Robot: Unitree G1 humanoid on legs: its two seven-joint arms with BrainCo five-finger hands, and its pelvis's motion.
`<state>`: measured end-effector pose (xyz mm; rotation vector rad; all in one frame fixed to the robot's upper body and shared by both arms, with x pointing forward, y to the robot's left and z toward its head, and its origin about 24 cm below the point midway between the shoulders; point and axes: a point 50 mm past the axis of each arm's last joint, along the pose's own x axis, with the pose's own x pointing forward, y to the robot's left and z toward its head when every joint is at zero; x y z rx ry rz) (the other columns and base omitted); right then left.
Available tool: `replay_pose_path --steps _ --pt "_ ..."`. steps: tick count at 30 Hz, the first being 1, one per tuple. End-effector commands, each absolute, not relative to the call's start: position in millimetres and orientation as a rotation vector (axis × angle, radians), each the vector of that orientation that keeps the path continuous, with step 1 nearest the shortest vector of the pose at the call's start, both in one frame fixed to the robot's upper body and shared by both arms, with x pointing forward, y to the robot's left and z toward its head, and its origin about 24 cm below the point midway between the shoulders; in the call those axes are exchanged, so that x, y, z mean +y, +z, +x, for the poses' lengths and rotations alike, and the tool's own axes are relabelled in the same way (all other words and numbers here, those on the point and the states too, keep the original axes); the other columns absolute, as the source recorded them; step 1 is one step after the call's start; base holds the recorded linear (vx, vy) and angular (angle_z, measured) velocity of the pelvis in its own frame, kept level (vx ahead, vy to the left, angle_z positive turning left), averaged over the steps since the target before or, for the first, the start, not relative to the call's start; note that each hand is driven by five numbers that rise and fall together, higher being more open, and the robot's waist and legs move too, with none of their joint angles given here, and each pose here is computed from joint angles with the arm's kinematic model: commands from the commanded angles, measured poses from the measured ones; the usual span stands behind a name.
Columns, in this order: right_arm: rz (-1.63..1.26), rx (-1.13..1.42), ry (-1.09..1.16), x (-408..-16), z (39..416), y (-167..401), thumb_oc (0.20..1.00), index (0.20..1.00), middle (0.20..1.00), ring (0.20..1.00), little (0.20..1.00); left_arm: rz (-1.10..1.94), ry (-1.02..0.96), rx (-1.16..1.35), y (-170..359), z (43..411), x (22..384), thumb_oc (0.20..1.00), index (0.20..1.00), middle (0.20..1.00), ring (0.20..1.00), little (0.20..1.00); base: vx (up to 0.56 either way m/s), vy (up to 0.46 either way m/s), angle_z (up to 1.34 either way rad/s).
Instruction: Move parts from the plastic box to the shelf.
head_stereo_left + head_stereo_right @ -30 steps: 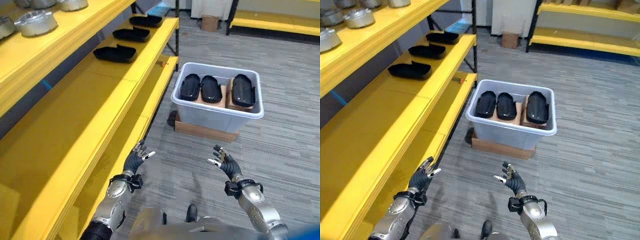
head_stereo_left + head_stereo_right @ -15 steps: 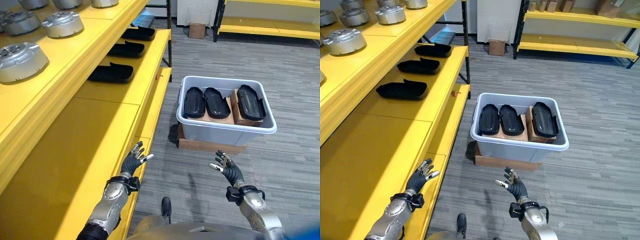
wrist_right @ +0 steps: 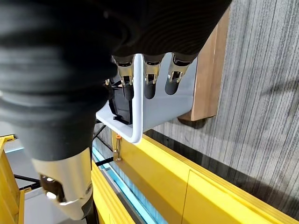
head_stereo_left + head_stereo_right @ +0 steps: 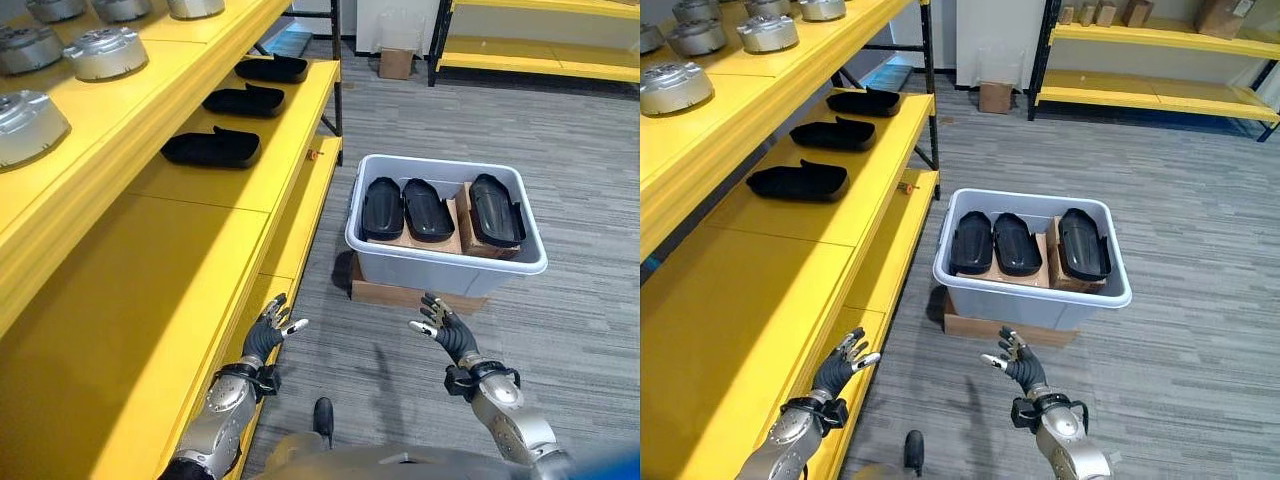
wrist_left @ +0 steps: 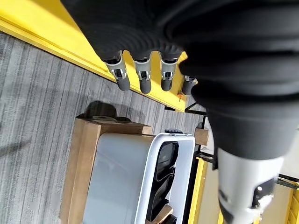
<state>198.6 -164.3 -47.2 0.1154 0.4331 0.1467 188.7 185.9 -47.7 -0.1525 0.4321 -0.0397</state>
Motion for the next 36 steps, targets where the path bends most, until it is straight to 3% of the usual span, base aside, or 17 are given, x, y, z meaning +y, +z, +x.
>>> replay_pose_path --steps 1,13,18,29,36 --pt "0.094 0.311 0.225 -153 214 -26 1.0 1.0 1.0 1.0 1.0 -0.152 -0.043 0.329 -31 208 183 1.0 1.0 1.0 1.0 1.0 0.04 0.117 0.01" --pt "0.185 0.282 0.3 -128 219 -18 1.0 1.0 1.0 1.0 1.0 -0.059 -0.018 0.255 -16 225 198 1.0 1.0 1.0 1.0 1.0 0.04 0.179 -0.08" --pt "0.126 0.22 0.329 -122 232 -5 1.0 1.0 1.0 1.0 1.0 -0.078 0.043 0.263 -18 224 209 1.0 1.0 1.0 1.0 1.0 0.26 -0.28 -0.12" --pt "0.089 0.175 0.298 -139 235 5 1.0 1.0 1.0 1.0 1.0 -0.147 0.001 0.272 -21 229 189 1.0 1.0 1.0 1.0 1.0 0.15 -0.376 0.46" --pt "-0.004 0.2 0.222 -170 230 0 1.0 1.0 1.0 1.0 1.0 -0.151 -0.047 0.283 -24 228 179 1.0 1.0 1.0 1.0 1.0 0.07 -0.228 0.24"
